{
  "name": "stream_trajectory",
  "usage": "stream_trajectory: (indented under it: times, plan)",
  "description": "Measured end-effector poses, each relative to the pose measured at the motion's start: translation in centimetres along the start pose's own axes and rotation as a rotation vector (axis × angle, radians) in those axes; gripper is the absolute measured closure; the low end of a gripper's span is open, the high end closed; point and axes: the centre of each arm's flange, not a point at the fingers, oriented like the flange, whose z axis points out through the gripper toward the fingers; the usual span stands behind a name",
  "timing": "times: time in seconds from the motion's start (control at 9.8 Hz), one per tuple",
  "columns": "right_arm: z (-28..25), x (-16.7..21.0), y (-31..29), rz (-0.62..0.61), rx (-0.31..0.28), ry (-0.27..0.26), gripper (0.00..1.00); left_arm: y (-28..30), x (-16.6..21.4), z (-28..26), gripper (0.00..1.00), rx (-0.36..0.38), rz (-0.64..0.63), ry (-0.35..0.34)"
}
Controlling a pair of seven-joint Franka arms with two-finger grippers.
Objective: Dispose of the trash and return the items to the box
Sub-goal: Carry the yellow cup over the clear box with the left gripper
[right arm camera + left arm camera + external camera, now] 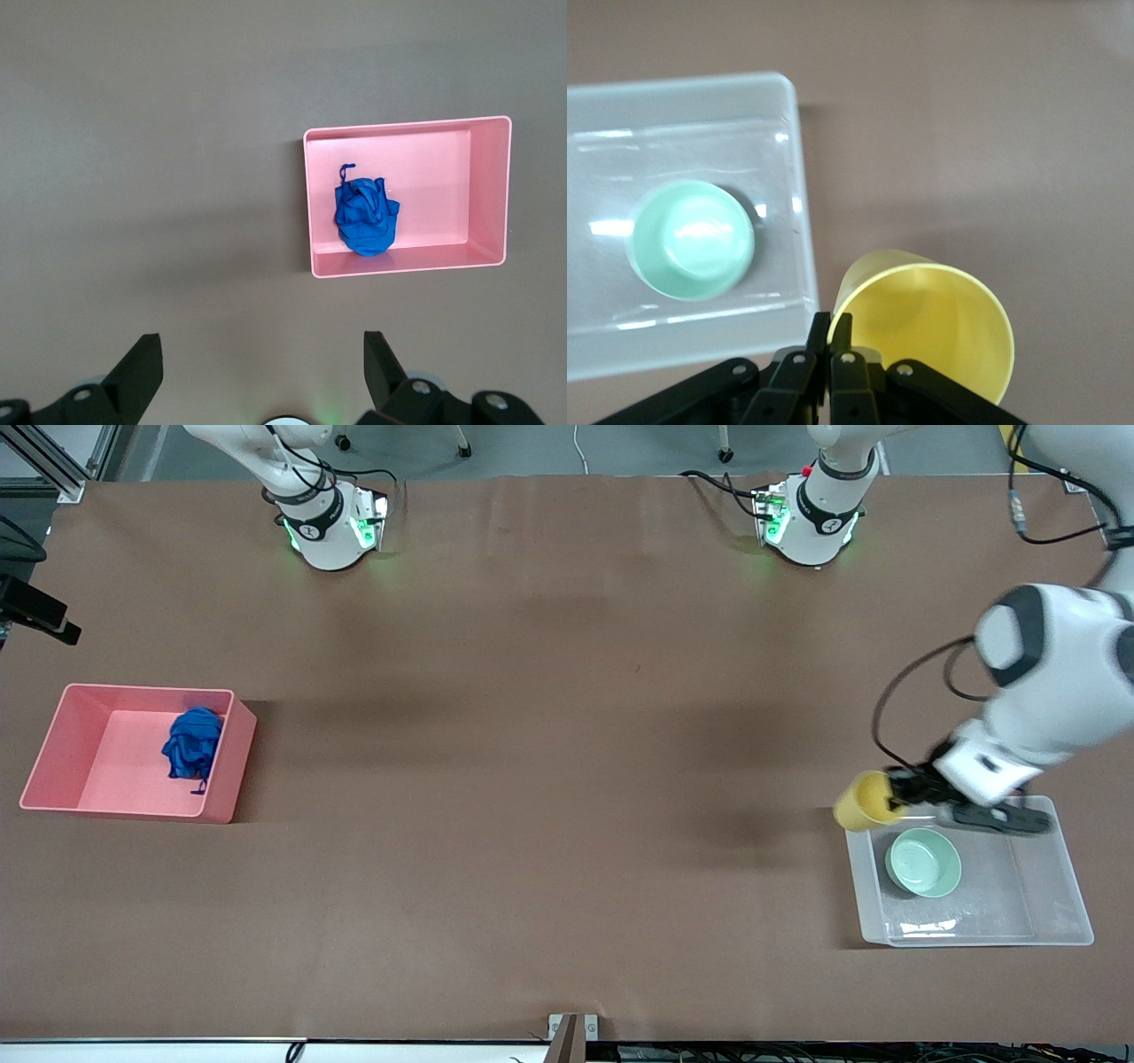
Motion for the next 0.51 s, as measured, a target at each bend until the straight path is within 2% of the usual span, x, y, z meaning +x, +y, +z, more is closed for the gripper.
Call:
stream_trajectory:
  times: [0.1,0.31,0.51]
  plan:
    - [0.0,0.0,0.0,0.0,0.0,0.0,0.0,-3.4,1.6,0.2,0.97,0.006,0.011,-0.003]
    - [0.0,0.0,0.1,0.001,0.0,0.0,0.0,-9.2,3.3,3.1,0.97,0.063,0.065,-0.031]
    - [0.0,0.0,0.1,0.001,0.0,-0.001,0.0,-13.7,3.2,6.0,0.97,0.086,0.108,-0.061]
